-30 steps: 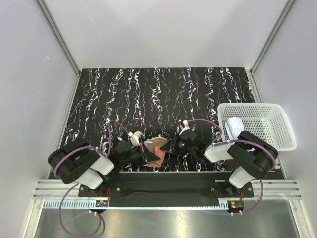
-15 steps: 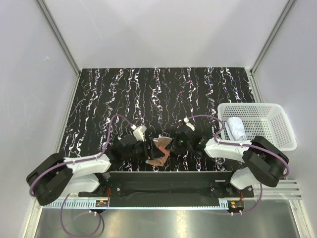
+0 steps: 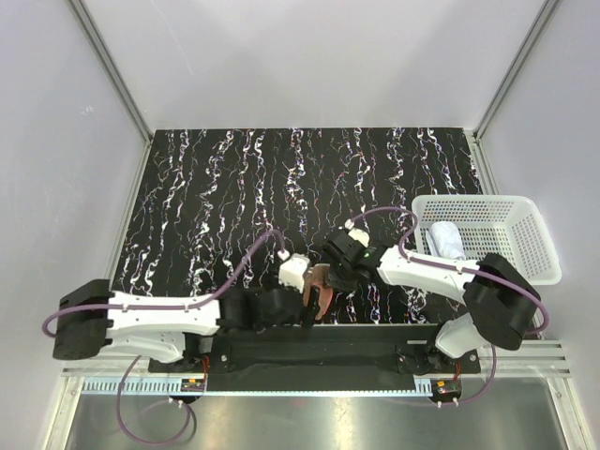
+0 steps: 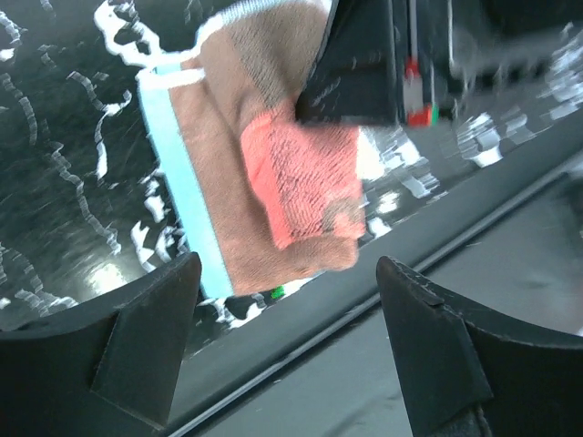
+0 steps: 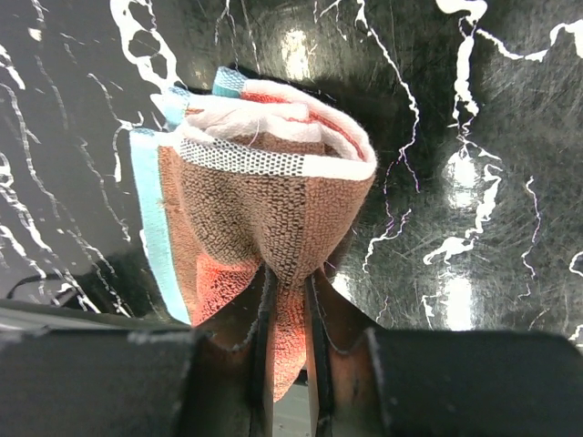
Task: Roll the towels
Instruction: Roll the towel
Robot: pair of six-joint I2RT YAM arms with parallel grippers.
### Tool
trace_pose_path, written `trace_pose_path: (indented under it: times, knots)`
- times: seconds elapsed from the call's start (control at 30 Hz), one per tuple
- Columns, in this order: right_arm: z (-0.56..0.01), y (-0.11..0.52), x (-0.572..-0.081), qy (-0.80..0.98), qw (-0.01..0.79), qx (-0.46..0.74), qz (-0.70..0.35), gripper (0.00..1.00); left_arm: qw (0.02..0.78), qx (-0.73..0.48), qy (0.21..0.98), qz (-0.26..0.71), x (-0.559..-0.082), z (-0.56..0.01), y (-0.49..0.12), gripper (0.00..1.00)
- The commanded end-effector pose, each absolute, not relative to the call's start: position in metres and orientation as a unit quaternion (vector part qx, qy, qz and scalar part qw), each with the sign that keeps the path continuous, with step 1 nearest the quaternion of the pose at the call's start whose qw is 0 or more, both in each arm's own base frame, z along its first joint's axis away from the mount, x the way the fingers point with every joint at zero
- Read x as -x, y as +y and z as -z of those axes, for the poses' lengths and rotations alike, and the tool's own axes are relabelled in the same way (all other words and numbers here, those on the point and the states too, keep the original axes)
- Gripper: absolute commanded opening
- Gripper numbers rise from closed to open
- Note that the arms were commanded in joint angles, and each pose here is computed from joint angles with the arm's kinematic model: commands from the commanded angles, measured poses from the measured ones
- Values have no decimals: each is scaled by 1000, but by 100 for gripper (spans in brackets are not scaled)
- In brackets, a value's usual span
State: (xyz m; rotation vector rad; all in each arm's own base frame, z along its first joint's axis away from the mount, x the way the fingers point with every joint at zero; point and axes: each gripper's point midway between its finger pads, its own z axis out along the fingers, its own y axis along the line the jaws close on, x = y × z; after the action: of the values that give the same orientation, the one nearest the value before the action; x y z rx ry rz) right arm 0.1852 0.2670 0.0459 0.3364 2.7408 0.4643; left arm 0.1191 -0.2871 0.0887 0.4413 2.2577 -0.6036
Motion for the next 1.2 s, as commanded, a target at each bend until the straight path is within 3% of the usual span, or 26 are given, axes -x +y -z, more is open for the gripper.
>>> trace_pose_path:
  times: [0.0,0.27,0.5,0.8,0.97,1.03,1.07,1.13,1.17]
  knots:
    - [-39,258,-177,976,161,-96,-111,9,441,-187,865,150,-126,-97,-290,83]
    - [-38,264,-176,980,154,-81,-96,10,480,-228,840,108,-112,-112,-336,83]
    - [-38,266,-174,981,149,-76,-102,10,470,-256,844,27,-115,-77,-334,81]
    - [-46,270,-171,979,145,-72,-120,12,438,-242,865,33,-106,-43,-314,61]
    - [-55,275,-170,977,145,-69,-140,17,433,-239,869,36,-104,-37,-301,38]
    - [-58,277,-170,976,147,-68,-146,23,431,-240,868,50,-103,-38,-300,33]
    - [-59,276,-170,976,149,-69,-146,39,430,-241,867,66,-102,-42,-302,33]
    - [-65,273,-173,974,159,-72,-145,54,421,-247,868,90,-98,-39,-302,32]
    - [-68,271,-175,973,165,-75,-143,67,421,-238,869,109,-99,-45,-303,31]
